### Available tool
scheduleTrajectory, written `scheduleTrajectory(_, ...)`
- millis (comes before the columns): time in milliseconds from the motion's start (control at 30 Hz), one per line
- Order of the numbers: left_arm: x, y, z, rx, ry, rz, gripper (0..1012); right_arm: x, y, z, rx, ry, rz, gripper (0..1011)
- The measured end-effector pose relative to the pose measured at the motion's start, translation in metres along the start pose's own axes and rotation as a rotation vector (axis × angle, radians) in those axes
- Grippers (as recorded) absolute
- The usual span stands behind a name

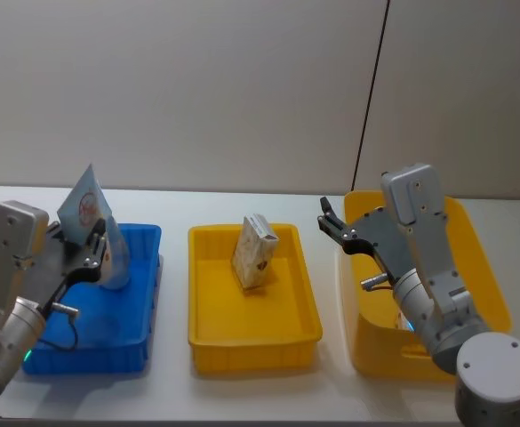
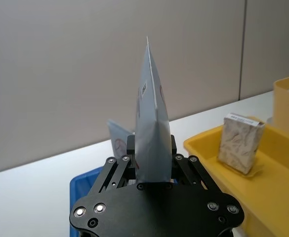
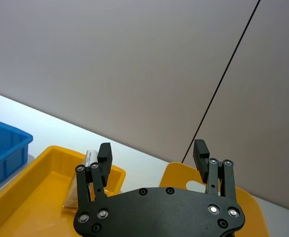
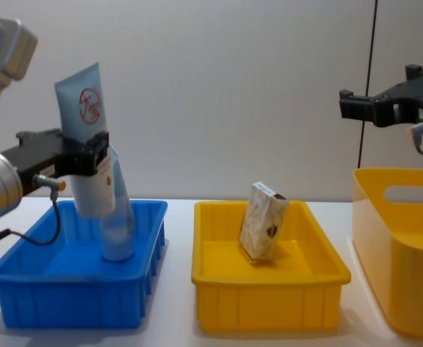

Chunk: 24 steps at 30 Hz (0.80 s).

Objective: Bimanual collaborative sorting of washing and personal care products

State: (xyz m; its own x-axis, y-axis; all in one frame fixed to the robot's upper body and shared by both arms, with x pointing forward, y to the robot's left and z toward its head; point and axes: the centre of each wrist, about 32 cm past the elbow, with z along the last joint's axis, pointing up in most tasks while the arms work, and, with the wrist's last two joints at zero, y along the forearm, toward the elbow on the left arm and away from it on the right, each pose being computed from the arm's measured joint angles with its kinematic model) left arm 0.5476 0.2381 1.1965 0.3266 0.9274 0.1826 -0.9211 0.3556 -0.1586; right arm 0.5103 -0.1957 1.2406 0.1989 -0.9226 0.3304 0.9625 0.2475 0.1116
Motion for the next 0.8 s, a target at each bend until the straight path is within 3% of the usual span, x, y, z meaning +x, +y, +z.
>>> scheduleTrajectory(267, 0.0051, 0.0004, 0.0123, -0.06, -0.005, -0.099, 286, 0.0, 0.0, 0.0, 0.0, 0.0, 0.0, 1004)
scheduleTrajectory(433, 0.0052, -0.0015, 0.0171, -0.094, -0.007, -0.16, 286, 0.0, 0.0, 0.0, 0.0, 0.0, 0.0, 1004)
scheduleTrajectory(567, 0.0037, -0.0045, 0.0216, -0.124, -0.01, -0.21, 286, 0.0, 0.0, 0.0, 0.0, 0.0, 0.0, 1004)
scheduleTrajectory(800, -0.0042, -0.0119, 0.0291, -0.167, -0.009, -0.288, 286, 0.0, 0.0, 0.0, 0.0, 0.0, 0.0, 1004)
